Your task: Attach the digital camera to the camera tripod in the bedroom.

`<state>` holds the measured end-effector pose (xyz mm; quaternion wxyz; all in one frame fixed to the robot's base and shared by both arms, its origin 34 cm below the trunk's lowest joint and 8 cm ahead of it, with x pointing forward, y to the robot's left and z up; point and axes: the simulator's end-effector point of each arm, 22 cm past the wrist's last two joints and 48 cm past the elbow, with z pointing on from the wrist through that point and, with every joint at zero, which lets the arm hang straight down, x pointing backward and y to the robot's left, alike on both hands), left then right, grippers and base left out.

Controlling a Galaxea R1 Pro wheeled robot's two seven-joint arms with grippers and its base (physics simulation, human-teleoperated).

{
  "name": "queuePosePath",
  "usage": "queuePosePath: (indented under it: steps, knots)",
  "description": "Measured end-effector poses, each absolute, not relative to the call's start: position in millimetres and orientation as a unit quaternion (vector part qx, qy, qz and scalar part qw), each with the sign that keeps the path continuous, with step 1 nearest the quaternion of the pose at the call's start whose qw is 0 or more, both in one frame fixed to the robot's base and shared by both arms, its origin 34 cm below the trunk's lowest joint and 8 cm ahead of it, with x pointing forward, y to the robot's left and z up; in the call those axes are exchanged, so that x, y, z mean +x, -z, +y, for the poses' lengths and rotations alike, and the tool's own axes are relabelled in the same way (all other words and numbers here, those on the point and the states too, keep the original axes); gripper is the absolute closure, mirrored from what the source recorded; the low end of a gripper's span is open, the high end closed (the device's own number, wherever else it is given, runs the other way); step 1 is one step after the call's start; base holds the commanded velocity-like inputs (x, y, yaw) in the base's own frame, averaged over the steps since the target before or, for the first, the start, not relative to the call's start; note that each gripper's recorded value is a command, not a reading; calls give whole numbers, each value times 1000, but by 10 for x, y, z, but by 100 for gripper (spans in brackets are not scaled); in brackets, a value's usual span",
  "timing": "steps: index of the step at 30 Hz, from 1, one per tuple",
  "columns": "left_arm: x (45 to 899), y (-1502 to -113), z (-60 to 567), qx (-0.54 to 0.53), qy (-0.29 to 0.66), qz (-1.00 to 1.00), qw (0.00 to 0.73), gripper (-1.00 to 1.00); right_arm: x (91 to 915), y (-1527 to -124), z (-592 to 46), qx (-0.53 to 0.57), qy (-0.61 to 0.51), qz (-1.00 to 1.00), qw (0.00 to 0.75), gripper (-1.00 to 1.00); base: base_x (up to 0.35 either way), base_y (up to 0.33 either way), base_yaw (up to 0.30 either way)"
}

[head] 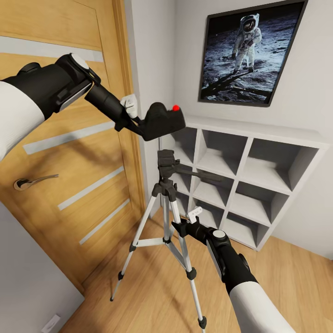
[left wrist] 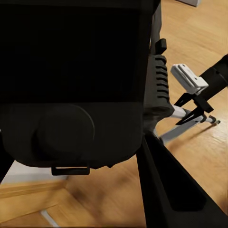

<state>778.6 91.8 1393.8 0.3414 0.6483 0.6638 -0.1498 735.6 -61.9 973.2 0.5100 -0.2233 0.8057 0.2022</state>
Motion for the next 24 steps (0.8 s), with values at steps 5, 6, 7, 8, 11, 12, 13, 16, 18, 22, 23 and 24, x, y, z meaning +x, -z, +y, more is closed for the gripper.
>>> queuePosePath:
  steps: [5,6,7,8,11,12,13,16,18,22,23,24]
  knots:
    - [7799,-13910,953,650,141,667,336,100,7356,-9732,-620,-223,-202,806,510,100,0,0,0]
    - [7803,-13905,961,650,139,667,335,100,7356,-9732,-620,-224,-202,806,510,100,0,0,0]
    - [7813,-13893,980,651,134,669,333,100,7356,-9732,-620,-224,-202,806,510,100,0,0,0]
    - [7818,-13888,992,651,132,669,332,100,7356,-9732,-620,-224,-202,806,510,100,0,0,0]
    - [7831,-13872,1023,652,125,671,329,100,7356,-9732,-620,-224,-202,806,510,100,0,0,0]
    - [7833,-13867,1027,653,123,671,328,100,7356,-9732,-620,-224,-202,806,510,100,0,0,0]
    - [7833,-13866,1026,654,122,671,328,100,7356,-9732,-620,-224,-202,806,510,100,0,0,0]
    - [7830,-13863,1012,656,120,670,327,100,7355,-9732,-619,-224,-202,806,510,100,0,0,0]
    - [7829,-13859,1007,657,120,669,327,100,7356,-9732,-619,-224,-202,806,510,100,0,0,0]
    - [7838,-13860,993,668,117,656,332,100,7357,-9732,-621,-223,-202,806,510,100,0,0,0]
    - [7838,-13860,991,669,116,655,332,100,7357,-9732,-621,-223,-202,806,510,100,0,0,0]
    - [7837,-13861,985,671,116,653,333,100,7357,-9732,-621,-223,-202,806,510,100,0,0,0]
